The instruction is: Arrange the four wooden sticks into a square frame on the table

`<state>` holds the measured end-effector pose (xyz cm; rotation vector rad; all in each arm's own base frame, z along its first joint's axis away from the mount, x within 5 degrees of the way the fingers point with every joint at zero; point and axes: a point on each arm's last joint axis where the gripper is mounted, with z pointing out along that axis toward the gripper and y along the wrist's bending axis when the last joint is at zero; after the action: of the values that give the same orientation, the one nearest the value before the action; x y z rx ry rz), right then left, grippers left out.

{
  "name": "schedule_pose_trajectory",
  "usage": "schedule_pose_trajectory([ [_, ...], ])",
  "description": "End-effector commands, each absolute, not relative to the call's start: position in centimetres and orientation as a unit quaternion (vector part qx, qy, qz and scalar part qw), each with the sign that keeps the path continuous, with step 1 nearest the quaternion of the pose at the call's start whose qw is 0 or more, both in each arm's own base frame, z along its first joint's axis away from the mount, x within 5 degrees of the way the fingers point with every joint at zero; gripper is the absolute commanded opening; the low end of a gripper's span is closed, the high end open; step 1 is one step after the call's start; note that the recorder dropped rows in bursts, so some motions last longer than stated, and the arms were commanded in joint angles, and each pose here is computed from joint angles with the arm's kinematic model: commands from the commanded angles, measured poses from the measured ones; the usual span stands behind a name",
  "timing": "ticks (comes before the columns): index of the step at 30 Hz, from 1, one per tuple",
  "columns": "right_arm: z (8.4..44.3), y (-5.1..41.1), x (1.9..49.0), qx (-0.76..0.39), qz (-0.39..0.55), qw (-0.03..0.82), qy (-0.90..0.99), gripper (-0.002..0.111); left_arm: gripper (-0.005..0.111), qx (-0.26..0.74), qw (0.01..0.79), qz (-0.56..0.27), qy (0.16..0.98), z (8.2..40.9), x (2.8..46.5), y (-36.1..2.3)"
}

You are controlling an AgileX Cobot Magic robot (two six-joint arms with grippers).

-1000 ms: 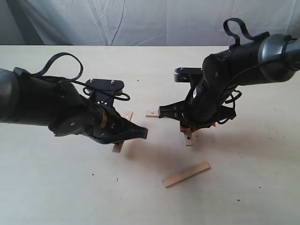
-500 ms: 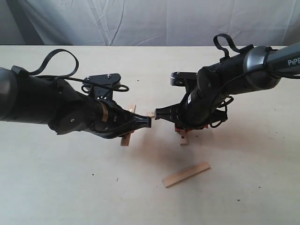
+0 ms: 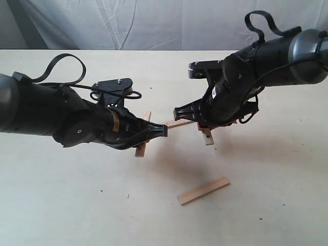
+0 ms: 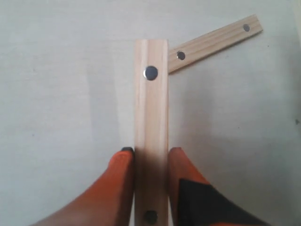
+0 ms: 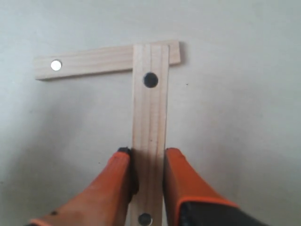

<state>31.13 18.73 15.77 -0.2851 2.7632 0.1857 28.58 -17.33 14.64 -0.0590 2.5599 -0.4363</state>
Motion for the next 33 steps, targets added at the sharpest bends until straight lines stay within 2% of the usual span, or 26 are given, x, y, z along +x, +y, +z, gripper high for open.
schedule_pose_trajectory([
  [1,17.4,18.1,32.0,-0.115,0.038,0.18,0.976,0.0,0.0,-0.043,0.288,-0.196,0.936,14.4,29.2,-17.9],
  [8,17.9,14.5,33.9,-0.059,0.022,0.169,0.984,0.0,0.0,-0.107,0.285,-0.226,0.925,13.1,30.3,-18.8],
  [16,17.9,13.8,34.3,-0.056,0.02,0.172,0.983,0.0,0.0,-0.082,0.28,-0.234,0.927,12.8,31.6,-22.0],
  [21,17.8,13.8,34.2,-0.058,0.02,0.17,0.984,0.0,0.0,-0.09,0.255,-0.217,0.938,10.9,31.7,-22.1],
  [33,17.7,13.7,34.2,-0.058,0.018,0.166,0.984,0.0,0.0,-0.082,0.264,-0.207,0.938,10.9,32.4,-21.1],
])
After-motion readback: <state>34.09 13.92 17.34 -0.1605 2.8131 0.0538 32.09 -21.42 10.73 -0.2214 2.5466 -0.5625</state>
